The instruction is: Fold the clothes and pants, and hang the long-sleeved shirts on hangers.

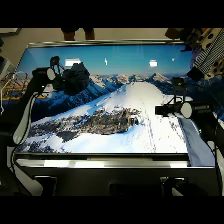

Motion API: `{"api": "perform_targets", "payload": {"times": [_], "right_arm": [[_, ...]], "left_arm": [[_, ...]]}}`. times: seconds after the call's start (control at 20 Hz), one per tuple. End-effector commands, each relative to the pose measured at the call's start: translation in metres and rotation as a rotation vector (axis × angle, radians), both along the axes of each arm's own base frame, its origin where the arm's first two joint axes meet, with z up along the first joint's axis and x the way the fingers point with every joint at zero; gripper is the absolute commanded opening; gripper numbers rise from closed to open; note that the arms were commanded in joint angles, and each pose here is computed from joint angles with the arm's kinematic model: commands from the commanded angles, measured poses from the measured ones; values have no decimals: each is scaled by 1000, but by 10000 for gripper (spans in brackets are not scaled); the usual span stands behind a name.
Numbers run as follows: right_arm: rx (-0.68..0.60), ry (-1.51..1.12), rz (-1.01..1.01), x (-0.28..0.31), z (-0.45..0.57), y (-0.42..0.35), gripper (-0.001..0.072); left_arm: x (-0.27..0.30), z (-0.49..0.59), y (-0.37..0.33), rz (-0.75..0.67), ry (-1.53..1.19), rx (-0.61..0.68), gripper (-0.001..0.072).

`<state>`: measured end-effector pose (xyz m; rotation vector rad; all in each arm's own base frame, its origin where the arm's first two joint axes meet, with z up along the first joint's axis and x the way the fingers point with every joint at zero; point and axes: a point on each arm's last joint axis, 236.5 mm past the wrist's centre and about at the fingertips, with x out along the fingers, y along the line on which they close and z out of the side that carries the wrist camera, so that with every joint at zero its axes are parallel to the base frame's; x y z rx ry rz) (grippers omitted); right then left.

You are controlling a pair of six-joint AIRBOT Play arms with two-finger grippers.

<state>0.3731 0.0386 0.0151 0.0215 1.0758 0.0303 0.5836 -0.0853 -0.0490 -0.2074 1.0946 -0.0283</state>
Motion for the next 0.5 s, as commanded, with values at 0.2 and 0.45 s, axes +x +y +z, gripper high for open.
{"api": "perform_targets", "payload": {"times": [0.2, 0.45], "right_arm": [[17, 3, -3, -1, 0, 3, 34], [11, 86, -5, -22, -3, 1, 35]], "left_arm": [[1, -24, -6, -32, 49, 8, 14], [-52, 33, -79, -249, 126, -119, 11]]}}
